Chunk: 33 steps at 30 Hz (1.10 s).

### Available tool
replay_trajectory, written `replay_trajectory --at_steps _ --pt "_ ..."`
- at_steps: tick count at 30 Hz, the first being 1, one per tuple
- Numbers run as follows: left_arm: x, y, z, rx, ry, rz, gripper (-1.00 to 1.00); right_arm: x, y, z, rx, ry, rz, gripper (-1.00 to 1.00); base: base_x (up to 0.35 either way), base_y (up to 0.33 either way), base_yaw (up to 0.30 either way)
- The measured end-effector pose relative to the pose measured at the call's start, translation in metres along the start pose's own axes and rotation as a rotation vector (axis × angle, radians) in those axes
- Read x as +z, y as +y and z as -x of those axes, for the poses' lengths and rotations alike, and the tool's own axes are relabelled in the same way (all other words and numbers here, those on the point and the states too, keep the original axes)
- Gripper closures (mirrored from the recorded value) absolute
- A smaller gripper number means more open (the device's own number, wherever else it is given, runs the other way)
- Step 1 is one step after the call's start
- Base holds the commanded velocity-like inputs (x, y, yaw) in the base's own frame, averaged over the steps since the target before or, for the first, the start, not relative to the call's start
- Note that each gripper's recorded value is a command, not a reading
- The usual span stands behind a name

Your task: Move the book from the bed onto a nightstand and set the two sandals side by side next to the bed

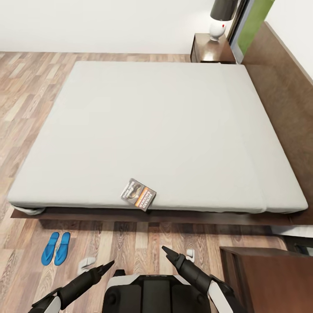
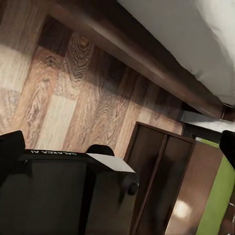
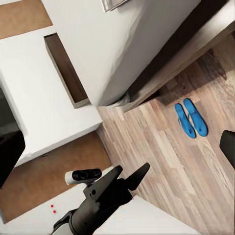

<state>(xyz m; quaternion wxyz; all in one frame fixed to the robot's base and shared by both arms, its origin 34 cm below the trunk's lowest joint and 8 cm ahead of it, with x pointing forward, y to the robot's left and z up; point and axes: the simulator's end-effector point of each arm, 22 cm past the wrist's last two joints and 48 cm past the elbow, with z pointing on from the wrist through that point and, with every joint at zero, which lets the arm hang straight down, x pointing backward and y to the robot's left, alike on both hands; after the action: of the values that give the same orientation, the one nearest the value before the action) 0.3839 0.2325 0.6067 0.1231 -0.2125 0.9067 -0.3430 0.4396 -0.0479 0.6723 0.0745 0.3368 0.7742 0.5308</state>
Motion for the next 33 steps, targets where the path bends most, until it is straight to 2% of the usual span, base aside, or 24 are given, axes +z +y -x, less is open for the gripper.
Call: replay_trajectory --at_steps 11,18,22,25,27,30,33 --pt "0.0 0.0 0.0 0.0 0.0 0.0 -1.0 0.0 0.0 0.001 0.0 -0.002 0.002 -1.0 0.0 0.0 0.266" --pt "0.0 0.0 -0.001 -0.001 0.001 0.0 -1.0 0.0 -0.002 0.003 -0.018 -0.012 -0.006 -1.0 0.0 0.0 0.043" --pt "0.0 0.0 -0.001 -0.001 0.001 0.0 -1.0 0.0 -0.003 0.015 -0.08 -0.064 -0.018 -1.0 0.0 0.0 0.005" --pt "0.001 0.0 -0.001 0.0 0.001 0.0 -1.0 0.001 -0.011 0.031 -0.114 -0.11 -0.069 -1.0 0.0 0.0 0.0" --pt "0.001 0.0 -0.001 0.0 0.002 0.001 -1.0 0.009 -0.005 0.056 -0.111 -0.16 -0.076 -1.0 0.0 0.0 0.0" --pt "0.001 0.0 -0.001 0.0 0.002 0.001 -1.0 0.015 0.009 0.092 -0.082 -0.25 -0.054 -1.0 0.0 0.0 0.0" --pt "0.001 0.0 -0.001 0.0 0.002 0.002 -1.0 0.016 0.014 0.106 -0.074 -0.295 -0.042 -1.0 0.0 0.0 0.0"
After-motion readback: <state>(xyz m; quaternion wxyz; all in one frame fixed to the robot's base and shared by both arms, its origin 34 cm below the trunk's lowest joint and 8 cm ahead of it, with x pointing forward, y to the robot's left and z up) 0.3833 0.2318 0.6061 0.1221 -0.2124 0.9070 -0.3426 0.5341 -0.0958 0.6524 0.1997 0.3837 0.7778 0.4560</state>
